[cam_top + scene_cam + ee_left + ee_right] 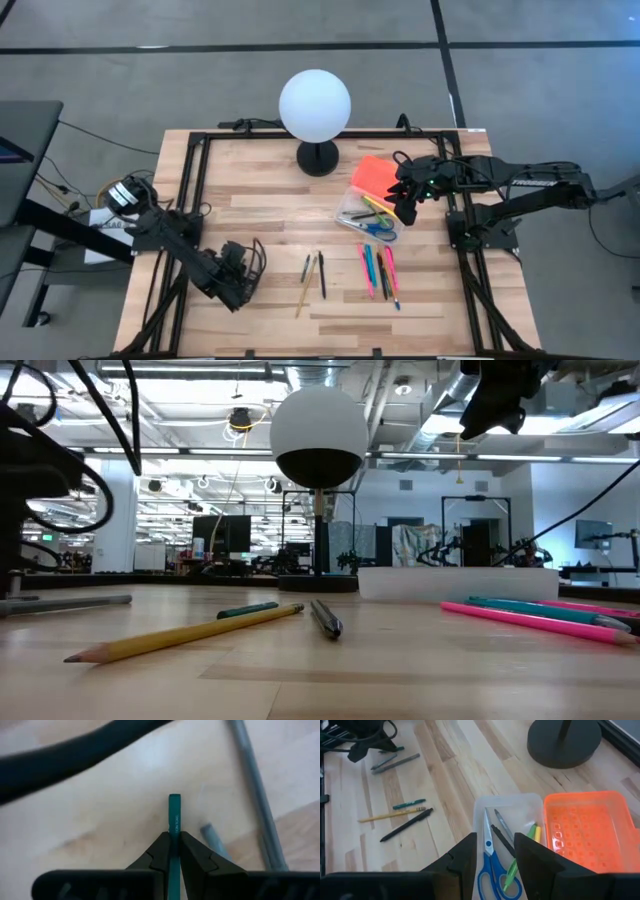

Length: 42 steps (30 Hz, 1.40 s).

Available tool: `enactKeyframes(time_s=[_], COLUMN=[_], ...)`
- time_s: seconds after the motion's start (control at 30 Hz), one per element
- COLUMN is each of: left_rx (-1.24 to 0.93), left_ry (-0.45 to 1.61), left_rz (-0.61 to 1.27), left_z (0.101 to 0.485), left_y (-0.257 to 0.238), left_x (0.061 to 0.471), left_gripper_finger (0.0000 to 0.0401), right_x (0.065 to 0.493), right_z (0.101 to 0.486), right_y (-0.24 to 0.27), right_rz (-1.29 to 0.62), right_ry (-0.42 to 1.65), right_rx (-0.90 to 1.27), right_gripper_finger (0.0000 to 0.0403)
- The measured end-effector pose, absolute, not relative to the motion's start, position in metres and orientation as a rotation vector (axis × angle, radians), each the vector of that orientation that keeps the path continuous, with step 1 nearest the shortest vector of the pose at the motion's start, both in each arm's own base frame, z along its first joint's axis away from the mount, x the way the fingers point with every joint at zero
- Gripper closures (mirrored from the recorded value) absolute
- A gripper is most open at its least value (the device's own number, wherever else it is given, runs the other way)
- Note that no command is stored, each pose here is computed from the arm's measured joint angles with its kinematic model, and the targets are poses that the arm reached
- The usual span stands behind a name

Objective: Pick & place school supplies into a supply box
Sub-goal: Put the green crayon into the orange supply box

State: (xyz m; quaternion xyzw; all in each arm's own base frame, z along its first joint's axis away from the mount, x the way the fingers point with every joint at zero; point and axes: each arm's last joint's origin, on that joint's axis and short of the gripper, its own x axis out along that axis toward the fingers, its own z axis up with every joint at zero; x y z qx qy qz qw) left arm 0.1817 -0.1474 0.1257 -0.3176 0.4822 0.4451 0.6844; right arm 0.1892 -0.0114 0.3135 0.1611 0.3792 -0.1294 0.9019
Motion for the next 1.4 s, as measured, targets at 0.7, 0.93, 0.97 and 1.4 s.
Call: enactKeyframes(time_s=[0.7,0.93,0.97,1.4], left_rx=[-0.6,-0.529,-0.508,-0.328], left_ry=[0.877,0.686,0.66,0.427], left_rz=[0.882,0.684,0.649,0.35], left_z=[0.156,0.187,0.191,0.224], left_y=[-0.11,-0.091,-0.088,-0.018], left_x=[0.208,0.233,0.239,0.292], left_gripper_finger=[0.0387,0.0388,0.0388,0.0388], right_x=[0.189,0.188,0.188,0.177], right_z=[0.314,0.314,0.314,0.308], right_y=[0.011,0.022,0.024,0.045], right_rz=[-0.182,-0.136,-0.126,-0.252], right_ry=[0.797,0.805,0.806,0.846], right_rx=[0.349,0.336,0.332,0.411], right_gripper_finger=[0.0281,0.0281,0.0281,0.0281])
